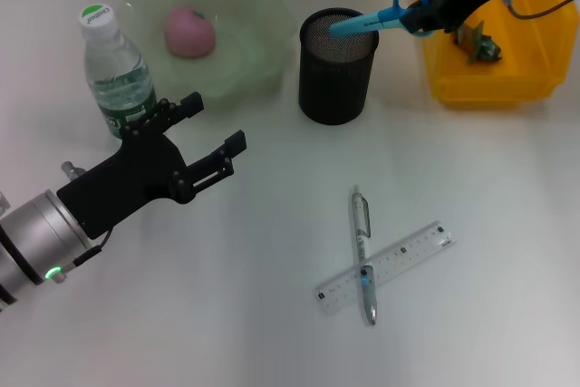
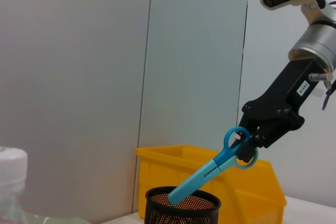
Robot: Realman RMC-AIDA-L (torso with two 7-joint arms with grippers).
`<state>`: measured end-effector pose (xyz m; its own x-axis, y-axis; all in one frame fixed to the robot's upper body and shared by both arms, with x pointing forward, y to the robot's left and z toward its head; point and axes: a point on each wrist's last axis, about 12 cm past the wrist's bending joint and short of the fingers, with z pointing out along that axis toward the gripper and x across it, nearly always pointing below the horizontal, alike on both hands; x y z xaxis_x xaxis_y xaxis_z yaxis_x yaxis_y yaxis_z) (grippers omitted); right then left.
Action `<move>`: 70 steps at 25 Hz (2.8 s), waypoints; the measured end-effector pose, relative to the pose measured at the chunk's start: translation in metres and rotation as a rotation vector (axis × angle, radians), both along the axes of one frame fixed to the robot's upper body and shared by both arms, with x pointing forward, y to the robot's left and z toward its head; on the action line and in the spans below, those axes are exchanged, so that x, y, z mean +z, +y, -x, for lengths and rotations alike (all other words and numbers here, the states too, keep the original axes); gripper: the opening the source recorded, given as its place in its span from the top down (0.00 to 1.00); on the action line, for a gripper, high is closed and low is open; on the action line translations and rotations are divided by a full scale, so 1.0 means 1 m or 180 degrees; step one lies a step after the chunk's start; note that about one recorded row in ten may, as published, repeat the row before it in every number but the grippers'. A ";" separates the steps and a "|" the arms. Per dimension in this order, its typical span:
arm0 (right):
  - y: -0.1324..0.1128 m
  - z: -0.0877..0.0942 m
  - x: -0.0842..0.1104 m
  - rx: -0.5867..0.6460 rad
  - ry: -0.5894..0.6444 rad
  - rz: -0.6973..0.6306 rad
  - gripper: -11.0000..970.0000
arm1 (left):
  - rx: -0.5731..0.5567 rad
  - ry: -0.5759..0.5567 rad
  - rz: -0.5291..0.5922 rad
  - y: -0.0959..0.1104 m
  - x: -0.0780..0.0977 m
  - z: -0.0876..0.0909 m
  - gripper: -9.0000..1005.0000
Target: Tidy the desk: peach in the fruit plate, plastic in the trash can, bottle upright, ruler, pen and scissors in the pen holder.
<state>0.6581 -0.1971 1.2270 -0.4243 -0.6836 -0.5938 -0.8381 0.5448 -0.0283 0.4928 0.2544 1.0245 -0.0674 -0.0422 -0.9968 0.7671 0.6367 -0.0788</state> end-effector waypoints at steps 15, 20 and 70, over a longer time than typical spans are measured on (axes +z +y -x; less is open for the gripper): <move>0.027 -0.010 -0.007 -0.0094 0.0010 0.0280 0.86 | -0.0011 0.0026 -0.0009 -0.003 -0.001 -0.001 0.20; 0.030 -0.008 -0.005 -0.0077 -0.0027 0.0199 0.86 | -0.0007 0.0028 -0.0010 -0.003 -0.001 -0.001 0.20; -0.029 0.077 -0.055 0.1924 0.0674 -0.1108 0.26 | -0.1629 0.0419 -0.0524 0.013 0.020 0.015 0.20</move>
